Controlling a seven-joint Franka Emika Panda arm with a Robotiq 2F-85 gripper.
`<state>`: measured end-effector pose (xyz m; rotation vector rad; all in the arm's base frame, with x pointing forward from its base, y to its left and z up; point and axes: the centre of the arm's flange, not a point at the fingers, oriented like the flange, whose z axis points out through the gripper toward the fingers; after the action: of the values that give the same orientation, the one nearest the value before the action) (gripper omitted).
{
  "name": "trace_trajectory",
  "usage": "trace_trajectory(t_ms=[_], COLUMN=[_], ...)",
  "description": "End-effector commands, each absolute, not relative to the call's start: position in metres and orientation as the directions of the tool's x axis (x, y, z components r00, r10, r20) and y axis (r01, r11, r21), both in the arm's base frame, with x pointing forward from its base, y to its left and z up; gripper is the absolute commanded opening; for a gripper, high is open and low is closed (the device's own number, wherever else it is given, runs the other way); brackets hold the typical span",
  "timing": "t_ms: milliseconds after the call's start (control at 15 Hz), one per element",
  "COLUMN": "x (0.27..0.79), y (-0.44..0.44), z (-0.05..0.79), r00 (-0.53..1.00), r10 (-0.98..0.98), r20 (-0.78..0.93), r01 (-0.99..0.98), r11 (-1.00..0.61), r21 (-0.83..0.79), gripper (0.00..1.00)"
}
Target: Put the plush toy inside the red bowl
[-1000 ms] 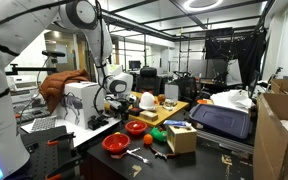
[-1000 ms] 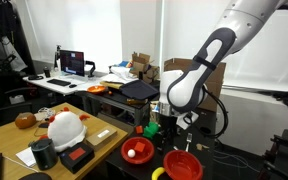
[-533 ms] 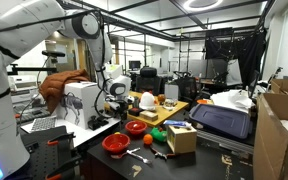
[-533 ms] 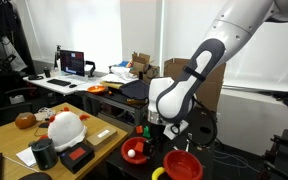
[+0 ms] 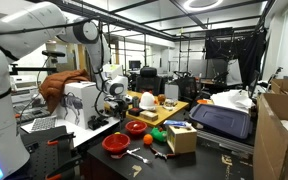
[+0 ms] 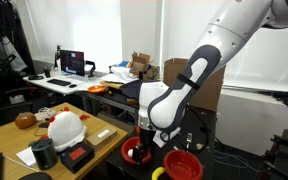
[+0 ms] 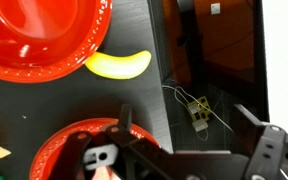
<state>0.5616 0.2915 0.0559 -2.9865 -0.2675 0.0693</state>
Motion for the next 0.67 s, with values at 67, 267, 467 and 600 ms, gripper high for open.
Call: trace_trajectory(t_ms=[67, 267, 467, 600], x=[0.569, 0.561, 0.557, 0.553], y=[0.291, 0.272, 0.255, 0.253], z=[0.057, 0.045, 0.038, 0.038], r00=[0.986, 0.952, 0.898, 0.879], r10=[0.144, 0.206, 0.269, 0.283], r20=[-0.081, -0.227, -0.347, -0.383], r01=[0.136, 0.195, 0.269, 0.290], r11=[-0.985, -0.978, -0.962, -0.956], r21=[-0.106, -0.074, -0.048, -0.041], gripper=[1.00, 1.00, 1.00, 1.00])
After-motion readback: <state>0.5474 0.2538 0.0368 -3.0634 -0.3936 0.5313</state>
